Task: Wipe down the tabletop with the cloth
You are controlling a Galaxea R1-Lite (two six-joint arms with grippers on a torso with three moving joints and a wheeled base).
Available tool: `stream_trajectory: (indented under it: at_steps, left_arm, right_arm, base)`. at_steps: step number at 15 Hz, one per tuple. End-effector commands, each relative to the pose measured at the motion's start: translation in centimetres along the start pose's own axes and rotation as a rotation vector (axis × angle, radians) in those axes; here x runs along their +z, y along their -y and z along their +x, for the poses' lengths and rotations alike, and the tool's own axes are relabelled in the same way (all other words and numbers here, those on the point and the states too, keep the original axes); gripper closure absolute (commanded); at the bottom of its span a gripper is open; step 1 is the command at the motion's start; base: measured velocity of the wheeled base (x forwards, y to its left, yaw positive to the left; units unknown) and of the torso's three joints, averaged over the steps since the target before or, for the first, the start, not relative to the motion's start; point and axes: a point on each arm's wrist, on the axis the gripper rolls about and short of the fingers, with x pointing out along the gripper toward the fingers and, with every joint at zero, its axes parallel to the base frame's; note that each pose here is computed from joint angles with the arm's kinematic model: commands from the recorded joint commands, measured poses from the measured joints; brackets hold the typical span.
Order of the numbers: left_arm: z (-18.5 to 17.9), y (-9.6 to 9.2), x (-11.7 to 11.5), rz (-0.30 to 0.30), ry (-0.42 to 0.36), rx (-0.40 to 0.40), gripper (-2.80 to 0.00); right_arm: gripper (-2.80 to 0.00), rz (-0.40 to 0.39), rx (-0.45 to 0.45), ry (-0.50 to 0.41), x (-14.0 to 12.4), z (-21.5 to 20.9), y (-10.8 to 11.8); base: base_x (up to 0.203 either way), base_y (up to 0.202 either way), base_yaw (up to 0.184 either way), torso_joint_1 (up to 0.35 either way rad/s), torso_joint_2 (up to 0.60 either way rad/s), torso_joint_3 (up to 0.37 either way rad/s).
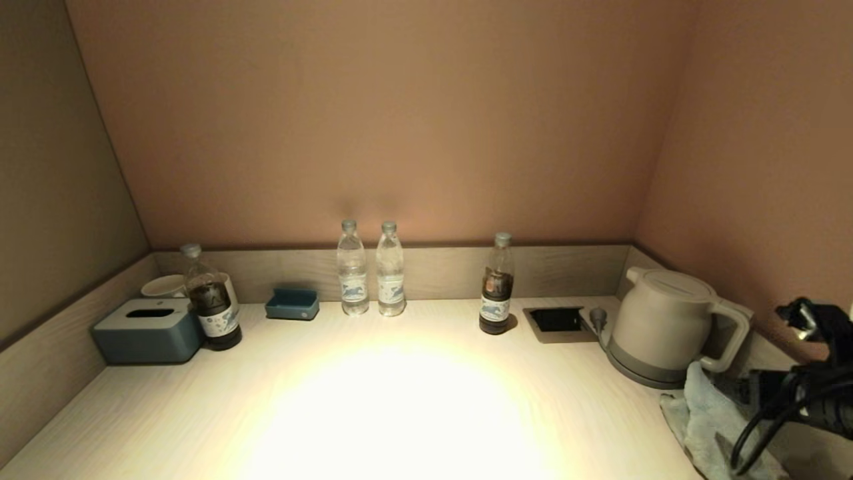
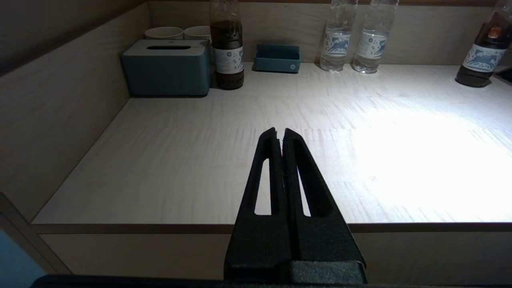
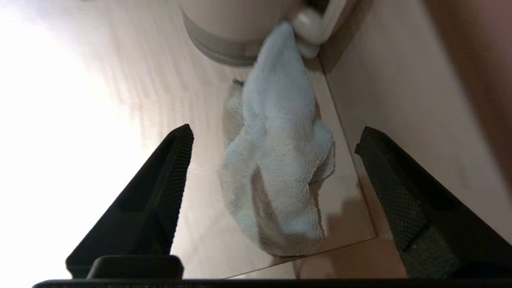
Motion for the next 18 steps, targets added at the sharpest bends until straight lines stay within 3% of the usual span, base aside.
stream_trajectory:
  at_steps: [1,2,5,11,18]
  left_arm:
    - [0.0,0.0,0.0,-0.001,0.0,0.0,0.0]
    - [0.0,0.0,0.0,-0.001,0.0,0.0,0.0]
    - [0.0,0.0,0.0,-0.001,0.0,0.0,0.0]
    - [0.0,0.0,0.0,-0.001,0.0,0.0,0.0]
    - [0.0,0.0,0.0,-0.001,0.0,0.0,0.0]
  right_arm:
    - [-2.8,-0.024,0.029,0.097,0.3,-4.9,-1.0]
    - [0.0,-0.039,0.058,0.126,0.3,-6.2,-1.3]
    - [0.0,-0.077,0.161,0.181,0.1,-8.5,-2.0]
    - [0.0,-0.103,0.181,0.299,0.4,-12.9,-2.7]
    - [0.0,-0.135,0.218,0.463,-1.5,-19.2,-4.1]
  base:
    - [0.0,0.0,0.0,0.0,0.0,0.0]
    - [0.0,0.0,0.0,0.0,0.0,0.0]
    - [0.0,0.0,0.0,0.0,0.0,0.0]
    - [0.0,0.0,0.0,0.0,0.0,0.0]
    - [0.0,0.0,0.0,0.0,0.0,0.0]
